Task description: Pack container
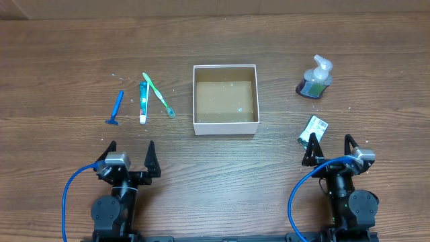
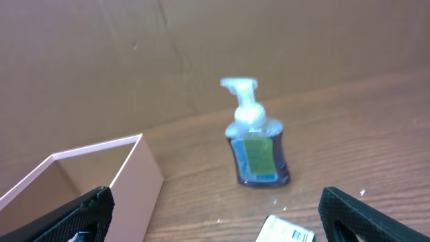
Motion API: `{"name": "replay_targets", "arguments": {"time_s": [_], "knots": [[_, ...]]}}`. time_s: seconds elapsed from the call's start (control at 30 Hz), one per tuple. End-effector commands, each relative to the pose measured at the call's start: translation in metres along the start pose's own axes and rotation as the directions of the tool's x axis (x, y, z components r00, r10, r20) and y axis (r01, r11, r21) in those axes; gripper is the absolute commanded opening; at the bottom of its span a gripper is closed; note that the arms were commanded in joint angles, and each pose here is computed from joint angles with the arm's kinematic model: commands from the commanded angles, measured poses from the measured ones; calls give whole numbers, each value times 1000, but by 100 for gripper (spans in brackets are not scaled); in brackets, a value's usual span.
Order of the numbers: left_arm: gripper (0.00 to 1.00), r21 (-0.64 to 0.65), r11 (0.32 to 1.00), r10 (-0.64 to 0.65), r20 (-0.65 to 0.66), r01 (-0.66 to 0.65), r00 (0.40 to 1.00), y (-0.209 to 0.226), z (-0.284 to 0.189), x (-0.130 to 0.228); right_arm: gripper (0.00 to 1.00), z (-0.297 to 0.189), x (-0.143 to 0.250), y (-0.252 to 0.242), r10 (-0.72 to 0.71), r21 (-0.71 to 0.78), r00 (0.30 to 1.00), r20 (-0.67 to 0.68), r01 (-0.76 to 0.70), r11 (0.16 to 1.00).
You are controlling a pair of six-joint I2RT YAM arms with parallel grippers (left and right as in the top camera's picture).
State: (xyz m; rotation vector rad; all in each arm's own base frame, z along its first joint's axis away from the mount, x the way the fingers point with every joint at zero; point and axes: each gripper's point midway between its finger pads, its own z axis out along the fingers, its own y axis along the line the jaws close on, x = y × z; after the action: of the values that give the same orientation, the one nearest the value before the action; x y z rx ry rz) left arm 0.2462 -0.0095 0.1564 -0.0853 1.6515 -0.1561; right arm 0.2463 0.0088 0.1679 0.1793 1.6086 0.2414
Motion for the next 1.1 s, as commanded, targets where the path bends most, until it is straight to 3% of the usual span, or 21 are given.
{"name": "replay_targets", "arguments": {"time_s": [0.0, 0.3, 0.63, 0.73, 0.87, 1.07], "knots": [[100, -17, 1000, -4, 8, 4, 1000, 4, 0, -1, 100, -4, -8, 14, 47, -59, 999, -22, -48, 997], [100, -17, 1000, -4, 8, 4, 1000, 4, 0, -1, 100, 5, -59, 36, -15, -50, 970, -243, 3, 999], [100, -17, 1000, -4, 8, 4, 1000, 4, 0, -1, 100, 65, -122, 56, -10, -2, 817, -576, 11, 1000], [100, -17, 1000, -4, 8, 4, 1000, 4, 0, -1, 100, 86, -133, 58, -26, -2, 809, -587, 30, 1000], [100, -17, 1000, -4, 8, 4, 1000, 4, 0, -1, 100, 113, -136, 56, -207, -103, 799, -565, 181, 978], [100, -17, 1000, -4, 8, 4, 1000, 4, 0, -1, 100, 154, -107, 30, -283, -75, 743, -607, 301, 951]]}}
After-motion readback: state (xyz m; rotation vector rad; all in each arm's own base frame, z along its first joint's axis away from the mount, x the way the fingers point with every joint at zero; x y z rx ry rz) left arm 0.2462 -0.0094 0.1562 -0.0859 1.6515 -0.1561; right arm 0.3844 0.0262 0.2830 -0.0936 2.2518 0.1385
